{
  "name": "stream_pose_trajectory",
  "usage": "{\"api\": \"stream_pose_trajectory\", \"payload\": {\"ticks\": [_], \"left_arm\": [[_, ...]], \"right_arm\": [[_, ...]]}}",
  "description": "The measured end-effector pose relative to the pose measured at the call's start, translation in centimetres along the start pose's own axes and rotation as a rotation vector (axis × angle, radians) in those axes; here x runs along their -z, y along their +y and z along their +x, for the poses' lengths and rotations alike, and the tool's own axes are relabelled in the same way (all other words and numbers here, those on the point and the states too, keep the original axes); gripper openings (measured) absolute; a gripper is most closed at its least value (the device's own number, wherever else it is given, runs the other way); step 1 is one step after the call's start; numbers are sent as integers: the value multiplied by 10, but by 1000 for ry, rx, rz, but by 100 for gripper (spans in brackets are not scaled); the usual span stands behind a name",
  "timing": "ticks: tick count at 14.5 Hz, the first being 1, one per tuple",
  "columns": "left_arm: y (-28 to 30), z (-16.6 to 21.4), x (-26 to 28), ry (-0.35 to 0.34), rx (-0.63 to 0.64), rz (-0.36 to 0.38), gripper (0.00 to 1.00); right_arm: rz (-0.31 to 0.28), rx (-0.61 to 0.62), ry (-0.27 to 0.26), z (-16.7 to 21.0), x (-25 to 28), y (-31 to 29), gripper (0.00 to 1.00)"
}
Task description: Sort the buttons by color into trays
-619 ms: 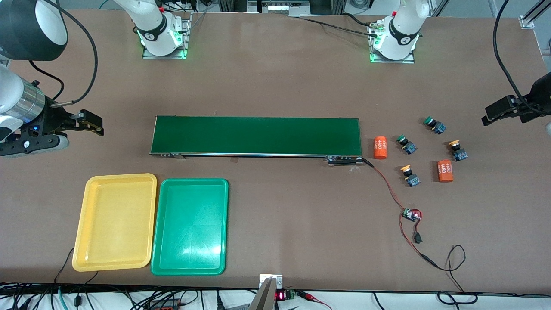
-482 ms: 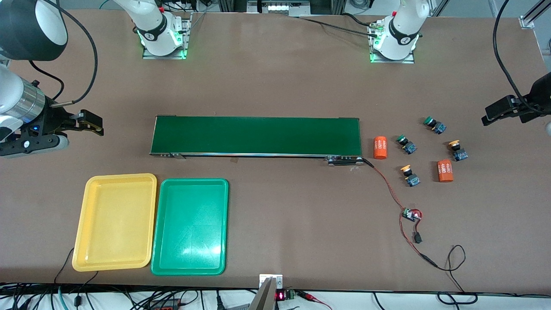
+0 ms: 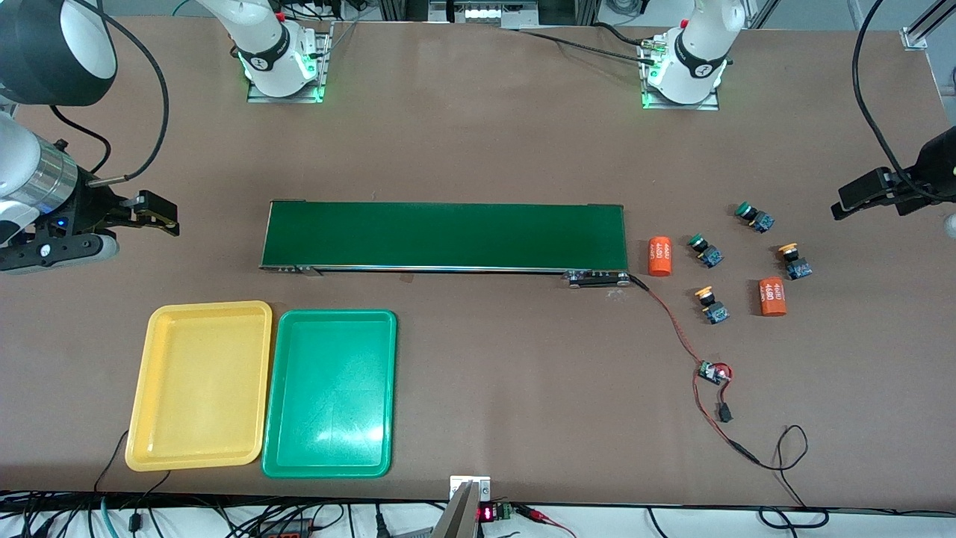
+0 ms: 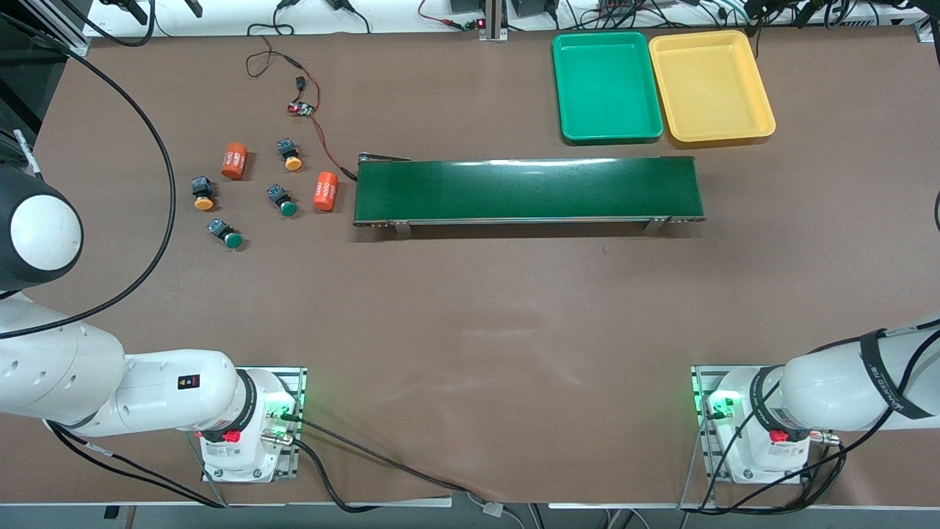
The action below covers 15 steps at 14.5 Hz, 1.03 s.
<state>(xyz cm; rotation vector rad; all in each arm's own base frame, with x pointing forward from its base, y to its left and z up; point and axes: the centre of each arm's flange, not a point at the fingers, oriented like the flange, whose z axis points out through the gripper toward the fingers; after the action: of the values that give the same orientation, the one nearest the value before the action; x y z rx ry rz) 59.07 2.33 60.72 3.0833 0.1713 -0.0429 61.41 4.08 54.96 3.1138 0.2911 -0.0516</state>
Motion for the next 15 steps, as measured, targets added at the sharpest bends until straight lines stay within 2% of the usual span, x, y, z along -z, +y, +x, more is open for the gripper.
{"api": "stream_pose_trajectory", "payload": {"ticks": [3, 6, 8, 11, 15], "left_arm": [[0, 23, -59, -100, -1, 1, 100], [-5, 53, -152, -232, 8, -1, 100], [-9, 68, -212, -292, 16, -4, 100], [-18, 81, -281, -341, 31, -6, 100], [-17, 90, -341, -359, 35, -9, 100]], "right_arm": [[0, -3, -3, 0, -2, 2, 100], [1, -1, -3, 1, -2, 0, 100], [1, 0, -3, 1, -2, 0, 100], [1, 0, -3, 1, -2, 0, 100], [1, 0, -4, 1, -2, 0, 100]]}}
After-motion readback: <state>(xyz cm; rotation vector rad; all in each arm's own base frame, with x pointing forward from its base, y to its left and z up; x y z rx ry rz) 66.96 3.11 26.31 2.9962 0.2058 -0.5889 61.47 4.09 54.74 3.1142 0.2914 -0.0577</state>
